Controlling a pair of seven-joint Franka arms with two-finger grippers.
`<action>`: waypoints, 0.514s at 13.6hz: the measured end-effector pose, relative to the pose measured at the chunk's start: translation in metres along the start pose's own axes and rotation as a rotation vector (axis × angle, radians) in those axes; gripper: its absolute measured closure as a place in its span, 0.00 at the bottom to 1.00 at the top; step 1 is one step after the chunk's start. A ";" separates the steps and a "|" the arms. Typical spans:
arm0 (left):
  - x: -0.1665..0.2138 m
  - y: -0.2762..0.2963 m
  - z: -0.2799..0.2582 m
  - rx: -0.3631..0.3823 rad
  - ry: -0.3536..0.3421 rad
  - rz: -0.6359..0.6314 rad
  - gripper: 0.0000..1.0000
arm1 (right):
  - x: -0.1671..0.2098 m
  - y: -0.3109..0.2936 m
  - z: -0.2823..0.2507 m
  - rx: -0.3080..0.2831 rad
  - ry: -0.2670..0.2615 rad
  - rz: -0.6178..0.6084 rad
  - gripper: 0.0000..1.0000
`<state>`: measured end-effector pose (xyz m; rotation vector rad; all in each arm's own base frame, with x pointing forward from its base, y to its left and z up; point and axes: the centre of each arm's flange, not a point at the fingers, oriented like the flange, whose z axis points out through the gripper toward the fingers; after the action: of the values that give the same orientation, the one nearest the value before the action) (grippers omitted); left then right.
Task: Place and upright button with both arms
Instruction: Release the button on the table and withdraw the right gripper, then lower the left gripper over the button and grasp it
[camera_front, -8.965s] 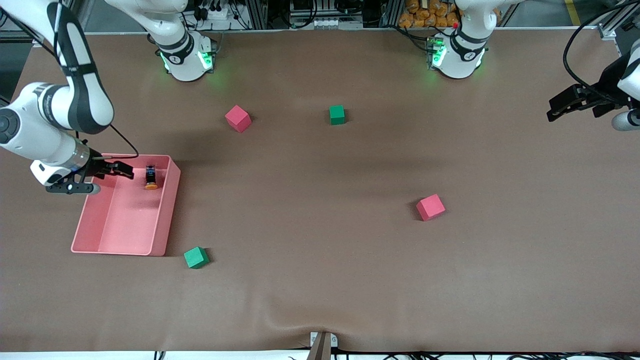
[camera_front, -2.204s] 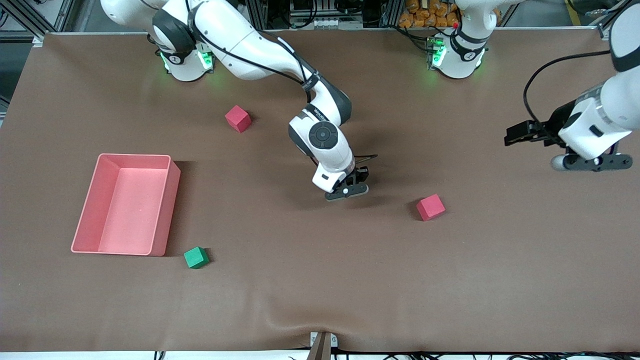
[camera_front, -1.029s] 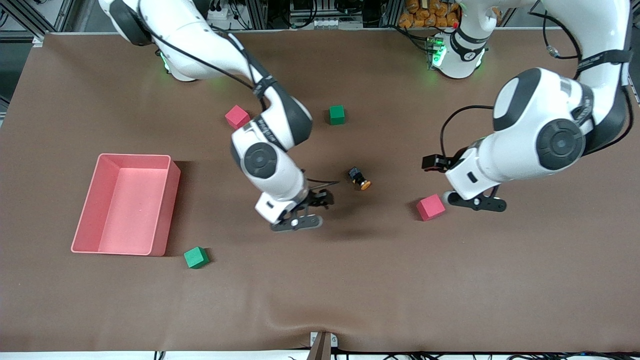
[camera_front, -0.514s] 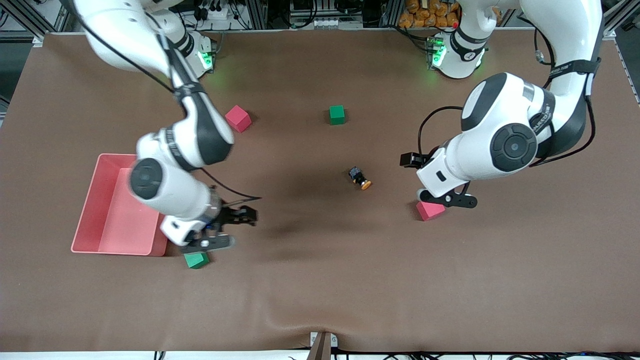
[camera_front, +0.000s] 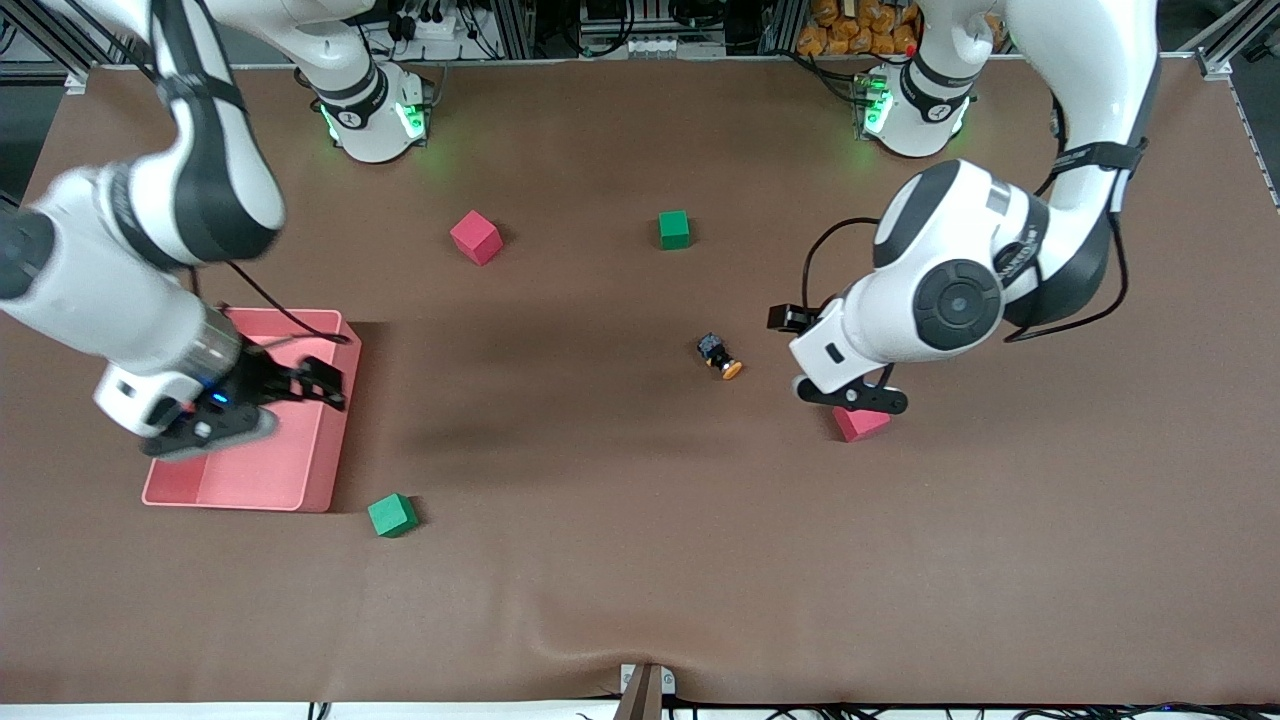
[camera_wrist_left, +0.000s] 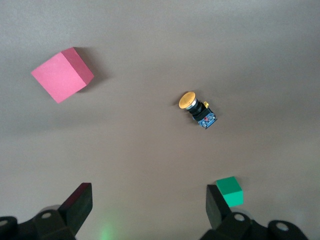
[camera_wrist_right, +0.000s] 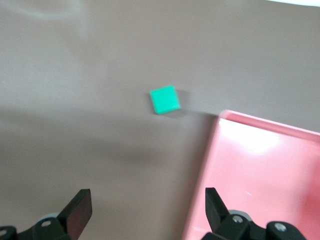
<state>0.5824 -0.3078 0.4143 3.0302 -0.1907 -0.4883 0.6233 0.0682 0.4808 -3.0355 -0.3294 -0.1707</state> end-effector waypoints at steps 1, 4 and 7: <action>-0.002 0.009 0.005 0.019 0.001 -0.026 0.00 | -0.010 0.010 -0.020 -0.013 -0.008 0.007 0.00; -0.007 0.043 0.031 0.058 -0.019 -0.141 0.00 | -0.045 0.030 -0.084 -0.046 -0.069 0.033 0.00; 0.007 0.051 0.069 0.055 -0.056 -0.247 0.00 | -0.057 0.035 -0.134 -0.045 -0.106 0.097 0.00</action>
<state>0.5616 -0.3620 0.3511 3.1112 0.1727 -0.5942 0.5616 0.0097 0.6044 -3.1037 -0.1879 -0.0107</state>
